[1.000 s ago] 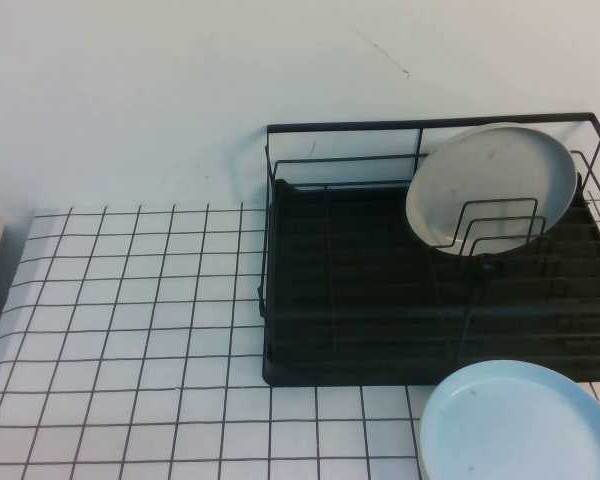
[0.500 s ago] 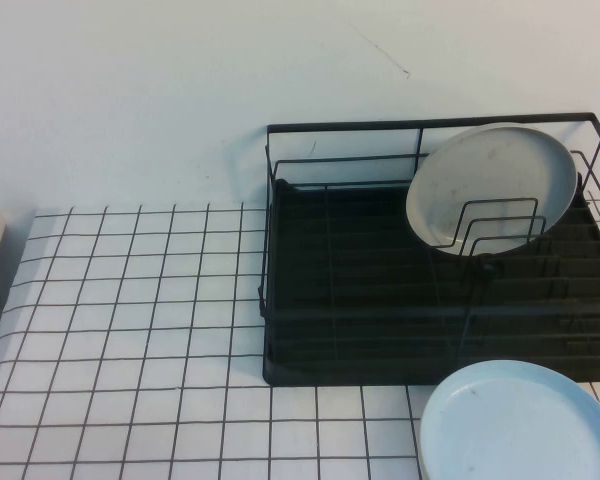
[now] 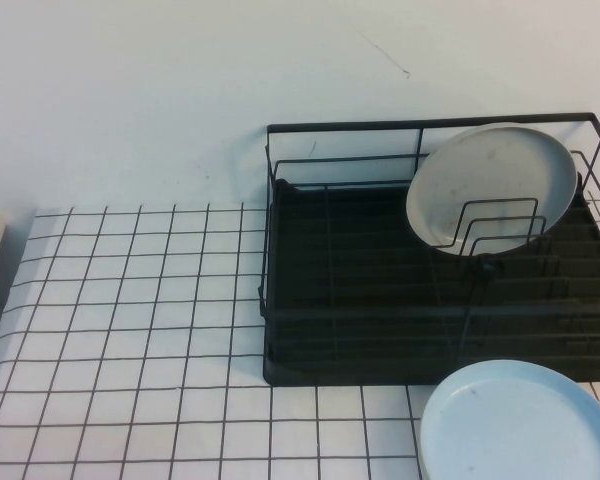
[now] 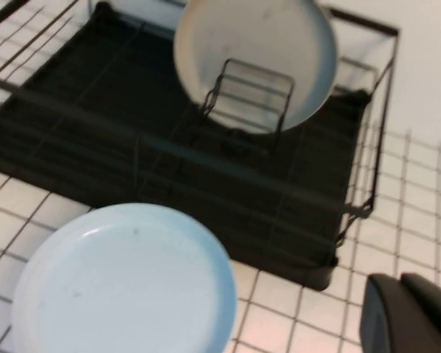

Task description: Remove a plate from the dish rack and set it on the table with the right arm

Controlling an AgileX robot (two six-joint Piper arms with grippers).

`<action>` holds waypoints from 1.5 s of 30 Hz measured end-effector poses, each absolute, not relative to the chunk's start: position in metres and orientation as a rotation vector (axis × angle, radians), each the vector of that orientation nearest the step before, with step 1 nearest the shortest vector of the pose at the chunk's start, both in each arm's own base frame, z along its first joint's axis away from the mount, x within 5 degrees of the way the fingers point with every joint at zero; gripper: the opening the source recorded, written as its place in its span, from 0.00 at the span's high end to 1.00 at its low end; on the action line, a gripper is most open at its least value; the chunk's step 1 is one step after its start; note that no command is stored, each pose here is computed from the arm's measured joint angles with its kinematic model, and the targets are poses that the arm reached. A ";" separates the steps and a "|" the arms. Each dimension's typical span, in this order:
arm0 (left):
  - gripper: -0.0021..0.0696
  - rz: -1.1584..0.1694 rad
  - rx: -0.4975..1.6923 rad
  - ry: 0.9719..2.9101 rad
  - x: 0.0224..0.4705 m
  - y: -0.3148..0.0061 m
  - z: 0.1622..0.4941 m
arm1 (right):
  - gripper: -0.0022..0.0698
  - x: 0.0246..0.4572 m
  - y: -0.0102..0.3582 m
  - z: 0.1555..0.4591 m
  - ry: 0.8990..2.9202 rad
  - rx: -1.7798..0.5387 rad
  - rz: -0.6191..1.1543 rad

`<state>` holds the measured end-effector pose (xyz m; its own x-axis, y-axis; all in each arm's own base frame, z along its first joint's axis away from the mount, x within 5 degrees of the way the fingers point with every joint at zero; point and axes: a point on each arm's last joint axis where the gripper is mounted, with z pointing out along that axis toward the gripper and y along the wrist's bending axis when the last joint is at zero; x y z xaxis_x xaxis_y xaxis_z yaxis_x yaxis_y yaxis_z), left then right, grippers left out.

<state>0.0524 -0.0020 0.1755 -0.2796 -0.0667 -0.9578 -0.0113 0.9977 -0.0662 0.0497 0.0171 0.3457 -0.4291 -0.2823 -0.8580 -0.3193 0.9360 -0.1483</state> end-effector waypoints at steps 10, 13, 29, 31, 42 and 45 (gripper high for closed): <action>0.98 -0.054 -0.057 1.854 0.052 -0.002 0.176 | 0.97 0.042 0.004 0.274 1.925 -0.344 -0.165; 0.98 -0.054 -0.057 1.854 0.052 -0.002 0.176 | 0.97 0.049 0.003 0.235 1.900 -0.316 -0.161; 0.98 -0.054 -0.057 1.854 0.052 -0.002 0.176 | 0.97 0.050 0.001 0.170 1.920 -0.144 -0.083; 0.98 -0.054 -0.057 1.854 0.052 -0.002 0.176 | 0.97 0.050 0.001 0.170 1.920 -0.144 -0.082; 0.98 -0.054 -0.057 1.854 0.052 -0.002 0.176 | 0.97 0.051 0.001 0.169 1.922 -0.099 -0.056; 0.98 -0.054 -0.057 1.854 0.052 -0.002 0.176 | 0.97 0.051 0.001 0.169 1.920 -0.097 -0.054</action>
